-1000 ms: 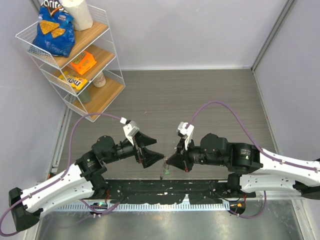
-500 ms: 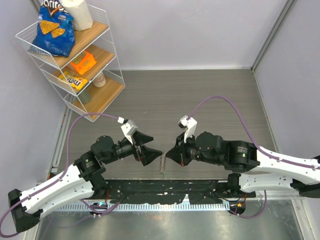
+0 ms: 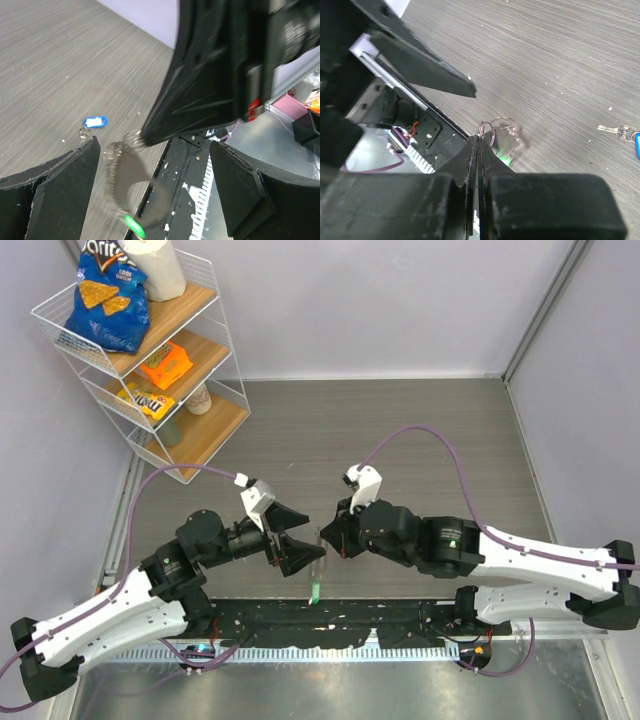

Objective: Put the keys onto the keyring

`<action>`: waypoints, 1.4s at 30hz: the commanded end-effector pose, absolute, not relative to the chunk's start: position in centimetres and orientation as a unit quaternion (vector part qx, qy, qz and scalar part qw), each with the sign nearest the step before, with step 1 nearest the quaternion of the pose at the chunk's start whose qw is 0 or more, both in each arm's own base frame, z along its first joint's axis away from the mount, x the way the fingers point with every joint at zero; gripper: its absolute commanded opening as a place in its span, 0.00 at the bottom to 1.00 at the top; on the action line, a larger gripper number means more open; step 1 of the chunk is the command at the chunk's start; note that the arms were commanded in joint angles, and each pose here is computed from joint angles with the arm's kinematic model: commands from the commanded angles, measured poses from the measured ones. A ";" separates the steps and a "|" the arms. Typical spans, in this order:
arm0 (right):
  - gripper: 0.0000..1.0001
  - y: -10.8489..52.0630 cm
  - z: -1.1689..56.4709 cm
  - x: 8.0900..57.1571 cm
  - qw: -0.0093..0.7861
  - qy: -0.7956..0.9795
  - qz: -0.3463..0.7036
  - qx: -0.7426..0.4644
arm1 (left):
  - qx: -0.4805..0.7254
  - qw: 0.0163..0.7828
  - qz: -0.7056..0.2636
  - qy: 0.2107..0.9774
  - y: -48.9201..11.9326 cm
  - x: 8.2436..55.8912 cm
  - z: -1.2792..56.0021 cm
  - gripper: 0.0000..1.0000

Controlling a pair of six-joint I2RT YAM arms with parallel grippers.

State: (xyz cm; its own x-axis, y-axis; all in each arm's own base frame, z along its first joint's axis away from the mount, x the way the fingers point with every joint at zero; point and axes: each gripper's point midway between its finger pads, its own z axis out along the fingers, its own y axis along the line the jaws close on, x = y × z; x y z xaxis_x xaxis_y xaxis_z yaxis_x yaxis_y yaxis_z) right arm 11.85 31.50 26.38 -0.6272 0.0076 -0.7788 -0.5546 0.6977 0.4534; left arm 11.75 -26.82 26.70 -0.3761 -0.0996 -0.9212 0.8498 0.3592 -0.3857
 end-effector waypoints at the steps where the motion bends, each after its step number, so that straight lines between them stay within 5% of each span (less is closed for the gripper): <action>1: 0.05 32.9 29.7 13.7 0.441 0.808 0.373 -0.117 | 0.289 0.503 -0.510 0.635 -26.6 11.1 30.4 0.99; 18: 0.05 30.7 33.4 12.2 0.489 0.744 0.406 -0.204 | 0.283 0.509 -0.497 0.643 -25.7 11.1 29.8 0.99; 42: 0.06 28.8 40.7 2.7 0.427 0.581 0.531 -0.446 | 0.351 0.518 -0.594 0.505 -26.2 6.5 32.4 0.99</action>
State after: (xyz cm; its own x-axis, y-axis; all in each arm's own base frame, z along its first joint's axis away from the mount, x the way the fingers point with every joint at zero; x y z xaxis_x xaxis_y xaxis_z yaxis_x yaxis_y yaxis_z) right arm 4.81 29.29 36.48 -0.2849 -0.1270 -0.9501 -0.9489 0.1781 0.2607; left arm 8.41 -26.37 29.41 -0.2927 -0.1649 -0.9419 0.9310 0.1755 -0.3201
